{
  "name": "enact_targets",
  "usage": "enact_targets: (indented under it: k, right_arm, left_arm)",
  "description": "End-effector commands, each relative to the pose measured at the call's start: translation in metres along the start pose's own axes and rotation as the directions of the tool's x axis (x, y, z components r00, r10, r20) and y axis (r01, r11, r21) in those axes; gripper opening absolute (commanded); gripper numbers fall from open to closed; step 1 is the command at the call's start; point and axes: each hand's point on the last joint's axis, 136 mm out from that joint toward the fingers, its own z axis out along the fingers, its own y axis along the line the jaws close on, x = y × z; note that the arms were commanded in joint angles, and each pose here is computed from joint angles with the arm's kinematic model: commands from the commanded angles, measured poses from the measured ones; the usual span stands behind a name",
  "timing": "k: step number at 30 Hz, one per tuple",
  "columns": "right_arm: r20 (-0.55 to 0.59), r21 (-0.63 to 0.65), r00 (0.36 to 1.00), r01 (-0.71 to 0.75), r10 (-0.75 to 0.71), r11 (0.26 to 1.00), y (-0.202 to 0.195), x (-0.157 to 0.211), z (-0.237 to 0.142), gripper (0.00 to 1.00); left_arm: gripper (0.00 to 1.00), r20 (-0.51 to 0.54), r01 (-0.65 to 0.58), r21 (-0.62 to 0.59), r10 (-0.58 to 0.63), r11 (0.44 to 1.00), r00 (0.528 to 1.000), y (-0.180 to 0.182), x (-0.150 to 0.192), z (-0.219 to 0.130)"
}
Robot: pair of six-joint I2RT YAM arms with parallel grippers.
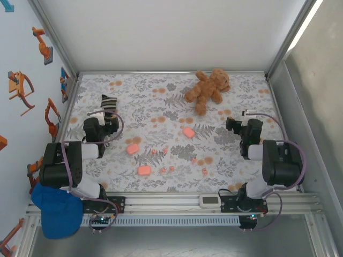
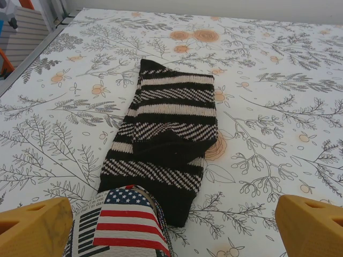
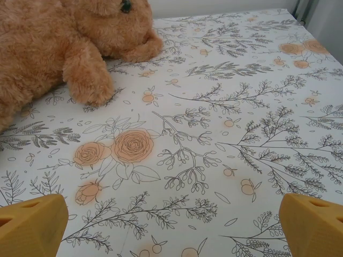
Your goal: Insert wireless bluetooth earbuds into charging case
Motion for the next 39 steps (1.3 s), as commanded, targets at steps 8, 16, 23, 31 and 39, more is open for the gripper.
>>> enact_targets:
  k: [8,16,23,31,39]
  right_arm:
    - [0.019,0.003,1.0,0.003,-0.003,1.0,0.0,-0.007,0.0,1.0]
    - [0.02,0.004,1.0,0.004,-0.004,1.0,0.0,-0.007,0.0,0.99]
    - [0.019,0.004,1.0,0.003,-0.003,1.0,0.0,-0.007,0.0,0.99]
    - [0.019,0.003,1.0,0.004,-0.004,1.0,0.0,-0.007,0.0,0.99]
    - [0.08,0.022,0.997,-0.005,0.003,1.0,-0.003,-0.02,-0.017,1.0]
  left_arm:
    - [0.96,0.006,0.0,0.002,0.0,1.0,1.0,-0.001,-0.002,0.0]
    - [0.96,0.004,-0.001,0.004,0.001,1.0,1.0,-0.001,-0.002,0.0]
    - [0.96,0.004,0.003,0.005,-0.003,1.0,1.0,-0.001,-0.002,0.0]
    - [0.96,0.003,0.004,0.007,-0.004,1.0,1.0,-0.001,-0.002,0.0]
    - [0.96,0.074,-0.002,0.014,0.001,1.0,0.997,-0.003,-0.017,-0.017]
